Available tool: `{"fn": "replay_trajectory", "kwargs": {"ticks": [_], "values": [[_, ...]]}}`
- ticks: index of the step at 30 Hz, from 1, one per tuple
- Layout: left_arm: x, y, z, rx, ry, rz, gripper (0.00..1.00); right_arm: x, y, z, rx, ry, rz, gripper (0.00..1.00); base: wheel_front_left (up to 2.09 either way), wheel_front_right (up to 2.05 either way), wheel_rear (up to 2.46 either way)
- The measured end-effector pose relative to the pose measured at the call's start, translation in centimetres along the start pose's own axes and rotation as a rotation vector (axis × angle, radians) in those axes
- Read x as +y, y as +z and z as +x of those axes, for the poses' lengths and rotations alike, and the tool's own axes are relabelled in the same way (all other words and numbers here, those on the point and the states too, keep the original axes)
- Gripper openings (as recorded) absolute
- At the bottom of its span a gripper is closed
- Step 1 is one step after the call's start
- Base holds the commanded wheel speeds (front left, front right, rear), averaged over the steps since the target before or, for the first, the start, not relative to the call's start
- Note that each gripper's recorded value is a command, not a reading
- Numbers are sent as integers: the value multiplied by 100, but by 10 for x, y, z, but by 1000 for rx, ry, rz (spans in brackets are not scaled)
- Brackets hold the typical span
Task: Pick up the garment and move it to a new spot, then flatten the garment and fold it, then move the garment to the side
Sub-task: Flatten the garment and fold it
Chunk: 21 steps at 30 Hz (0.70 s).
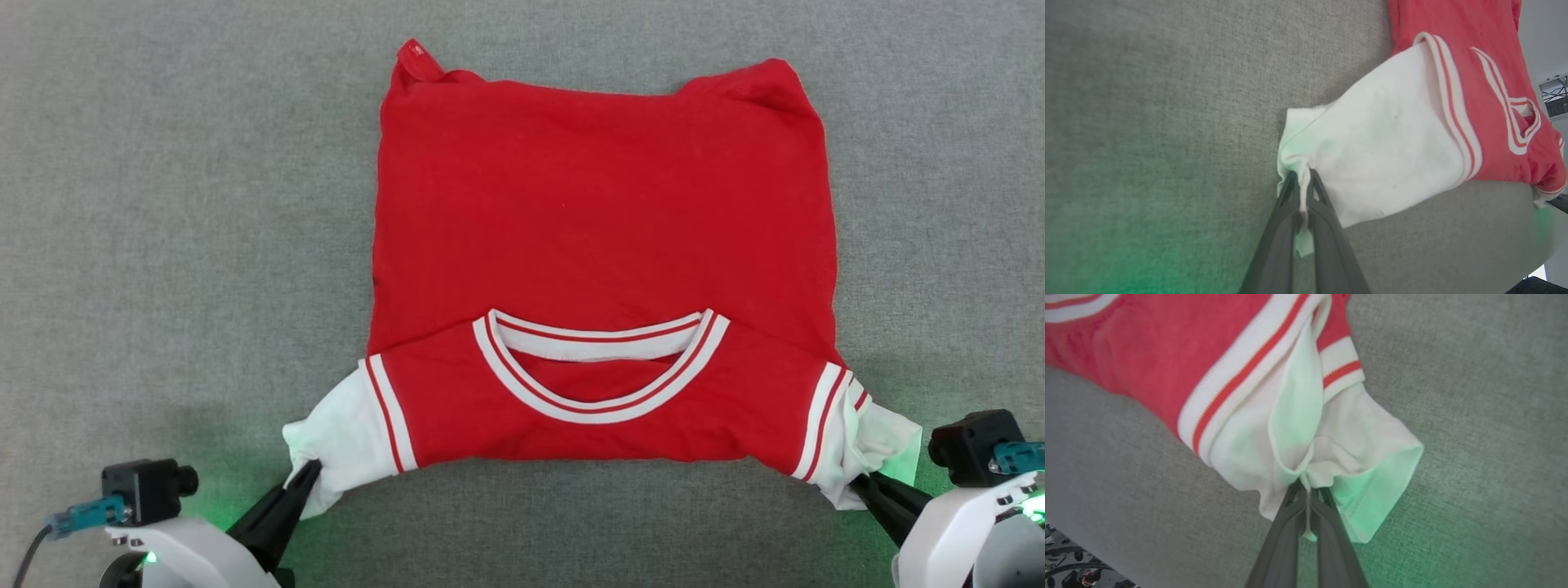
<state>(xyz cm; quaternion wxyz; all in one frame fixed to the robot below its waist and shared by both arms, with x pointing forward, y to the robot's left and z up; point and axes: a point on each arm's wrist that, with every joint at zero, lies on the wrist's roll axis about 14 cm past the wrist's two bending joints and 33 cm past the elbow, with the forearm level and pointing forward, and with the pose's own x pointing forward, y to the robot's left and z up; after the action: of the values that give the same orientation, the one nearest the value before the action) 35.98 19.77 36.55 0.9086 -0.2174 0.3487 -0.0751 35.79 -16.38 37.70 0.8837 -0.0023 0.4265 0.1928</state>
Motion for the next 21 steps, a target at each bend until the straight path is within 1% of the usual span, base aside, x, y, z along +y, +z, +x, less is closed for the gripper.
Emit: {"fn": "replay_trajectory", "kwargs": {"ticks": [8, 9, 10, 11, 12, 15, 21], "values": [[1, -3, 7, 9, 1, 7, 0, -1, -1, 6, -13, -3, -1, 0, 0, 0, 0], [1, -3, 7, 9, 0, 7, 0, -1, -1, 6, -16, -4, -5, 6, 0, 0, 0], [2, -3, 7, 9, 1, 8, 0, -1, -1, 6, -19, -7, -10, 32, 0, 0, 0], [1, -3, 8, 9, 1, 9, 0, -1, 1, 6, -24, -9, -14, 69, 0, 0, 0], [1, -3, 8, 8, 1, 9, 0, -1, 3, 6, -34, -10, -19, 100, 0, 0, 0], [0, -2, 7, 5, -1, 10, 0, 0, 17, 1, -81, -18, -36, 100, 0, 0, 0], [-2, -1, 5, -5, 2, 12, 0, -19, 70, -34, -222, -89, -59, 100, 0, 0, 0]]}}
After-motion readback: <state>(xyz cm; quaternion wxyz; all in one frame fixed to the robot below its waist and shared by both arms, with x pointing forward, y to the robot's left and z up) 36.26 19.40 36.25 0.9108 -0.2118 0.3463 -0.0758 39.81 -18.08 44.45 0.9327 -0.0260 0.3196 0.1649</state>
